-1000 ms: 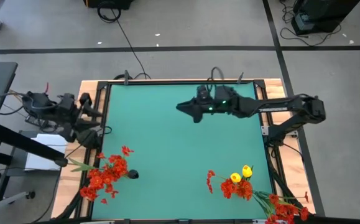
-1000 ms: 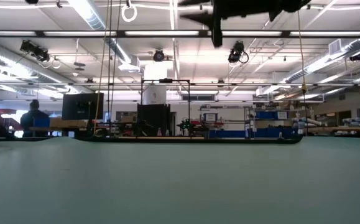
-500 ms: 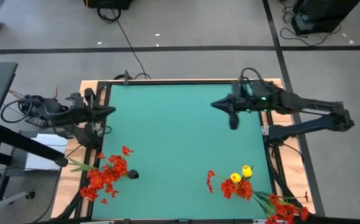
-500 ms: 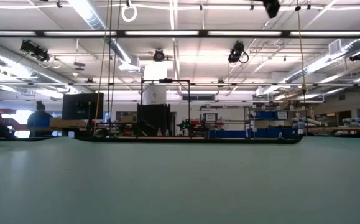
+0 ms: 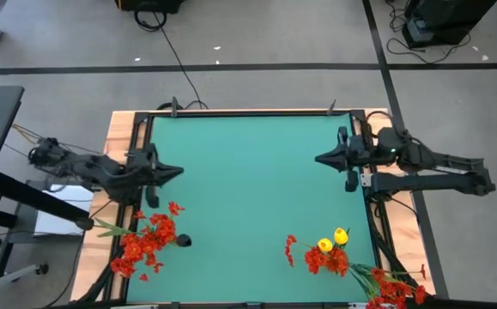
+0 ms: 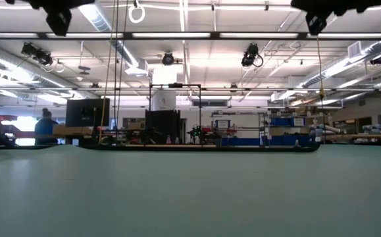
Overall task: Sort flowers into vase by color
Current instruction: Return to Home Position
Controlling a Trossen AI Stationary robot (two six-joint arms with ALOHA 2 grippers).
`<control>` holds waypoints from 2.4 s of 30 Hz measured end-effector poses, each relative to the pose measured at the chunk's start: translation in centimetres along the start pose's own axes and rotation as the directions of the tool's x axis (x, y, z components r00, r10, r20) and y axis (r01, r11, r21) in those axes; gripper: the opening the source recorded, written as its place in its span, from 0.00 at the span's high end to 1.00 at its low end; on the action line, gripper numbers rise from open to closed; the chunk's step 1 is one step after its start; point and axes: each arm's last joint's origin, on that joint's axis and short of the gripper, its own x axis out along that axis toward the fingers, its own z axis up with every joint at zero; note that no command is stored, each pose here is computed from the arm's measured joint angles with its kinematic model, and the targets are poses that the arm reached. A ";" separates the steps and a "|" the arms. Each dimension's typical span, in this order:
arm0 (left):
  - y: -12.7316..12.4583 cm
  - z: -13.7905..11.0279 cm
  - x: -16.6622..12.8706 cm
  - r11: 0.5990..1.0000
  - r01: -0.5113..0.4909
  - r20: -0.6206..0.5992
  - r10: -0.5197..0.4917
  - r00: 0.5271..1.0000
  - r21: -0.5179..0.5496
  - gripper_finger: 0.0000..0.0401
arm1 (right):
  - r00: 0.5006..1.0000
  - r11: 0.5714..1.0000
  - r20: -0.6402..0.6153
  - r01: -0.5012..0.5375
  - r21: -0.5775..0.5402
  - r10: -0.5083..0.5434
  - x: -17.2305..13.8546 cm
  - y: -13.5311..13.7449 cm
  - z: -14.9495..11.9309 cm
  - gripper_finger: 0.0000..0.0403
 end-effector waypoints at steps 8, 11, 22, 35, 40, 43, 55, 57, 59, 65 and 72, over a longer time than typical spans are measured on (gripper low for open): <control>2.7 0.0 1.8 0.998 0.064 -0.038 -0.064 0.997 -0.014 1.00 | 0.996 0.999 0.083 -0.029 0.034 0.027 2.5 -0.6 -1.9 0.99; 3.8 0.5 1.3 0.998 0.068 -0.014 -0.068 0.998 -0.014 1.00 | 0.996 0.997 0.087 -0.040 0.070 0.034 3.3 -0.8 -2.1 0.99; 4.2 0.1 -2.3 0.996 0.079 0.001 -0.079 0.997 -0.047 1.00 | 0.993 0.996 0.101 0.058 0.067 -0.064 2.0 -0.8 -1.9 0.99; 4.3 -6.1 0.3 0.992 0.126 0.090 -0.126 0.988 0.004 1.00 | 0.997 0.996 0.039 0.058 0.073 -0.061 1.7 -0.7 -3.4 0.99; 4.4 -6.2 -0.5 0.984 0.162 0.081 -0.167 0.983 0.070 1.00 | 0.988 0.987 0.120 0.077 0.144 -0.095 1.8 -1.3 -6.2 0.99; 4.7 -6.6 -1.2 0.985 0.157 0.057 -0.161 0.985 0.072 1.00 | 0.987 0.980 0.136 0.058 0.188 -0.085 1.6 -1.5 -7.8 0.99; 5.1 -8.1 -1.1 0.992 0.118 0.139 -0.124 0.983 0.051 1.00 | 0.974 0.983 0.221 0.007 0.181 -0.048 -0.1 -1.5 -12.0 0.99; 5.1 -8.8 -0.9 0.990 0.141 0.127 -0.143 0.982 0.027 1.00 | 0.970 0.982 0.241 -0.023 0.186 -0.023 -0.3 -1.4 -12.3 0.99; 5.1 -9.5 -0.6 0.987 0.159 0.131 -0.157 0.979 0.001 1.00 | 0.972 0.980 0.231 -0.075 0.183 0.031 -0.4 -1.1 -12.9 0.99; 4.9 -10.7 -0.3 0.986 0.162 0.157 -0.155 0.975 -0.033 1.00 | 0.974 0.967 0.185 -0.164 0.195 0.128 -0.3 0.1 -13.9 1.00; 4.5 -10.8 -0.5 0.990 0.140 0.155 -0.141 0.978 0.023 1.00 | 0.985 0.979 0.149 -0.114 0.167 0.089 -0.5 0.6 -14.4 1.00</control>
